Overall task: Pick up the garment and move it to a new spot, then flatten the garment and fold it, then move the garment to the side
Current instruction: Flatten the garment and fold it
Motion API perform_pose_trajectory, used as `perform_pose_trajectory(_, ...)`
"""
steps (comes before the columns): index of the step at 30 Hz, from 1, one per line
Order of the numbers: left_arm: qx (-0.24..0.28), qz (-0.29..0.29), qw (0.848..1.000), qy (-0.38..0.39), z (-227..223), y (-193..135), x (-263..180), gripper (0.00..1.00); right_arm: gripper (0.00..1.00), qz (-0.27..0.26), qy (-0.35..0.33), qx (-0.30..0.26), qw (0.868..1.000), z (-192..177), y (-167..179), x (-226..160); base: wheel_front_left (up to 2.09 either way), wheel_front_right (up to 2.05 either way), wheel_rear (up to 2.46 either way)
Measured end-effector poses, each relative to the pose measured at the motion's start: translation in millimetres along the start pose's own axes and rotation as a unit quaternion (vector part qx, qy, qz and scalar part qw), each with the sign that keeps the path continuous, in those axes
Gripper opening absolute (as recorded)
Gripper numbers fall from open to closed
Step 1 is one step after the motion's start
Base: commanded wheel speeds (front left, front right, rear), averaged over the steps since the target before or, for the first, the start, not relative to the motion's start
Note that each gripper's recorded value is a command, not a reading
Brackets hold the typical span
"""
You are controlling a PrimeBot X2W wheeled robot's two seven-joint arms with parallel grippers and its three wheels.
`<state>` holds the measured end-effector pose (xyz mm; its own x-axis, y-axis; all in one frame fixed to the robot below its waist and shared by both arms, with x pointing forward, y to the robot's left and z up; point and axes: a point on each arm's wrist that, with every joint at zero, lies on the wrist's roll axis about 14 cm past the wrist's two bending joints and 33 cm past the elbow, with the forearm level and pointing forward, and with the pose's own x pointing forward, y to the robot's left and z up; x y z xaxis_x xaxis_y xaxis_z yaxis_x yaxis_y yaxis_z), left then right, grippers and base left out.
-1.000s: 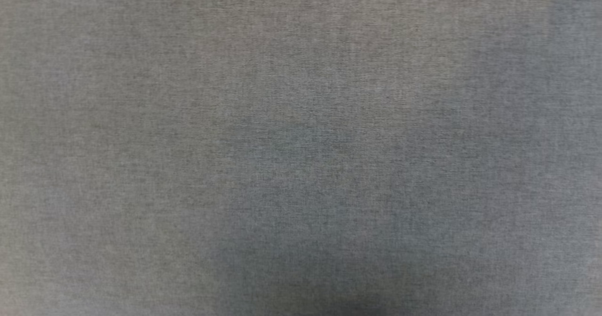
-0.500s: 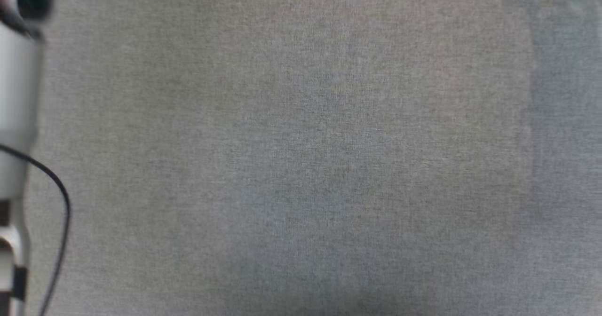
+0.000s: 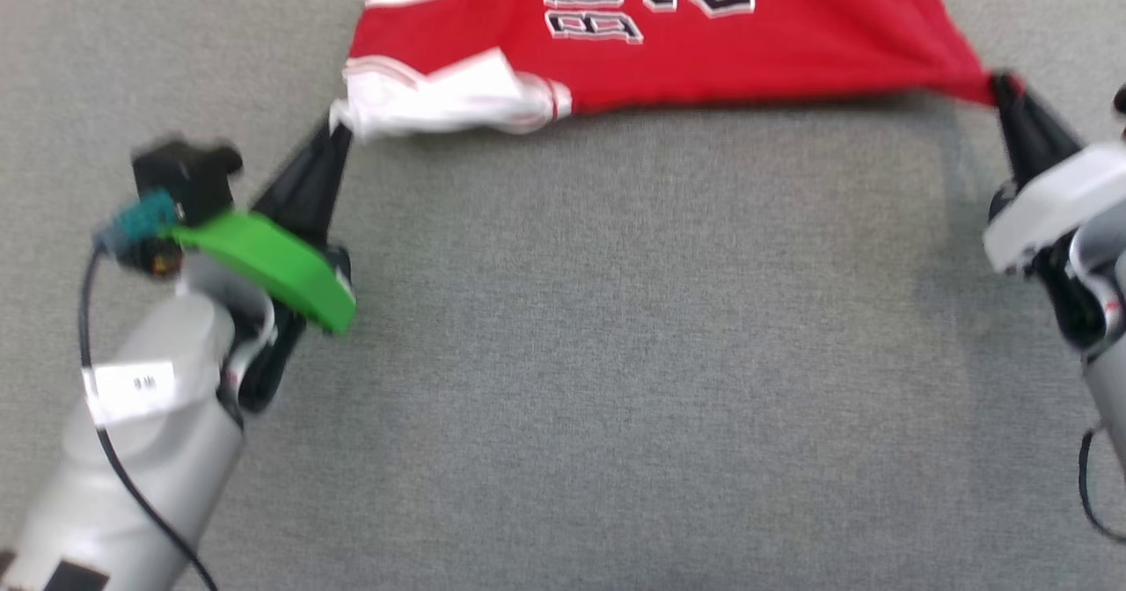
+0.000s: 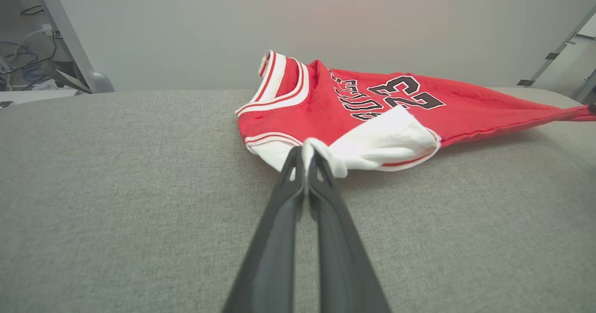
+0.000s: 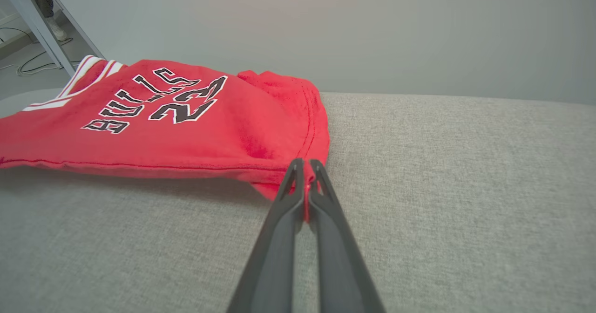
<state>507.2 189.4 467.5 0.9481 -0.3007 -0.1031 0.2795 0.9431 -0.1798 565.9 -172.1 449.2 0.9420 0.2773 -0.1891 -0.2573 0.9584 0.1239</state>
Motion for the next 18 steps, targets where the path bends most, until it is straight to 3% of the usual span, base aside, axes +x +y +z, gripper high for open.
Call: perform_pose_trajectory(18, -0.051, 0.030, 0.994, 0.088, -43, -4, -122, 0.00, 0.00, 0.007, 0.052, 0.011, 0.999, -34, 19, -95, 0.00, 0.00, 0.00)
